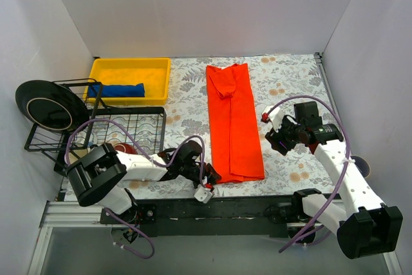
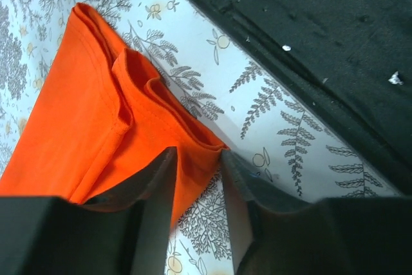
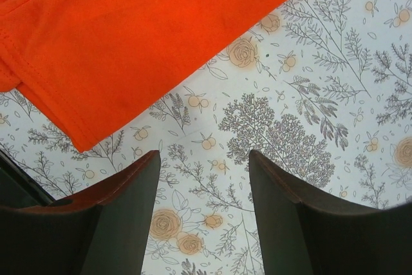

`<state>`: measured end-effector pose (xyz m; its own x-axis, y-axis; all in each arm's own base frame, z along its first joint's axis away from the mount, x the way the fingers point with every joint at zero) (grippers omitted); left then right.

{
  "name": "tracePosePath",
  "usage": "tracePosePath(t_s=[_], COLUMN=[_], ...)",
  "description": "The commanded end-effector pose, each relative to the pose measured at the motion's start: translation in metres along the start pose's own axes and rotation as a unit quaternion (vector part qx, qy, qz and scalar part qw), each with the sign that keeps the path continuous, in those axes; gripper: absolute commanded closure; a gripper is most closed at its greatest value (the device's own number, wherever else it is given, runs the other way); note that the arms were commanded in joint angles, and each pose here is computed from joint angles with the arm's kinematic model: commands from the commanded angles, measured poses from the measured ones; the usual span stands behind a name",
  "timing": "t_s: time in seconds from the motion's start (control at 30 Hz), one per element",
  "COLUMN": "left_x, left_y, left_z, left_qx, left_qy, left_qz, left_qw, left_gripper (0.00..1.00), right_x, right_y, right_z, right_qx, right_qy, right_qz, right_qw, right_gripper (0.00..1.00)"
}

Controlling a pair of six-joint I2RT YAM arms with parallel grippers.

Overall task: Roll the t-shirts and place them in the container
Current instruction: Roll the T-shirt to the center of the board.

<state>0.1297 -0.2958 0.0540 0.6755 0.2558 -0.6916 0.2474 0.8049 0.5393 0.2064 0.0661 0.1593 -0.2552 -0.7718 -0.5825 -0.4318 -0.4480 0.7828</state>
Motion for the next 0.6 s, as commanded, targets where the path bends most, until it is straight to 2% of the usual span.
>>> tracePosePath(t_s=[0.0,0.13,0.2,0.27,0.3,0.33,0.4,0.5,0.57], left_x=[-0.004,-0.004,-0.005,-0.008,-0.009,-0.010,-0.013,-0.019,-0.025], left_y=[-0.005,-0.007,-0.006,-0.003,-0.001,-0.001,0.012,0.025,0.031], left_z=[-0.013,-0.016,-0.017,-0.012,-0.011,-0.007,0.008,0.006,0.004], left_qx=[0.033,0.047,0.052,0.050,0.046,0.048,0.035,0.012,-0.002], left_qy=[-0.024,0.001,0.037,0.078,0.140,0.180,0.279,0.309,0.318], left_qz=[-0.012,-0.011,-0.010,-0.005,0.002,0.000,-0.003,-0.013,-0.018], left_qw=[0.999,0.999,0.998,0.996,0.989,0.982,0.960,0.951,0.948], left_gripper=[0.73,0.95,1.00,1.00,1.00,1.00,1.00,1.00,1.00], right_x=[-0.003,0.004,0.009,0.016,0.018,0.026,0.021,0.020,0.024], right_y=[-0.003,-0.013,-0.019,-0.022,-0.023,-0.027,-0.029,-0.035,-0.037], right_z=[0.004,0.021,0.028,0.039,0.041,0.049,0.047,0.060,0.075], right_qx=[-0.027,-0.086,-0.106,-0.131,-0.132,-0.145,-0.114,-0.105,-0.122], right_qy=[0.041,0.130,0.209,0.269,0.336,0.356,0.399,0.443,0.482], right_qz=[-0.022,-0.045,-0.066,-0.079,-0.089,-0.091,-0.117,-0.159,-0.187], right_qw=[0.999,0.987,0.970,0.951,0.928,0.919,0.902,0.876,0.847], right_gripper=[0.35,0.38,0.40,0.42,0.43,0.43,0.42,0.41,0.40])
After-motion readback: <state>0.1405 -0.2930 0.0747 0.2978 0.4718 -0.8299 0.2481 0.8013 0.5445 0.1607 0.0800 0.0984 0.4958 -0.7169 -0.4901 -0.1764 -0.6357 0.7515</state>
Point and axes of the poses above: each gripper's point midway between its finger pads, its own y axis back along the fingers, its own z axis along the line the jaws close on, x = y × z, the point moved 4 cm from there along y, back along the fingers, and after that the axes turned 8 degrees about y, right-handed, at the moved point
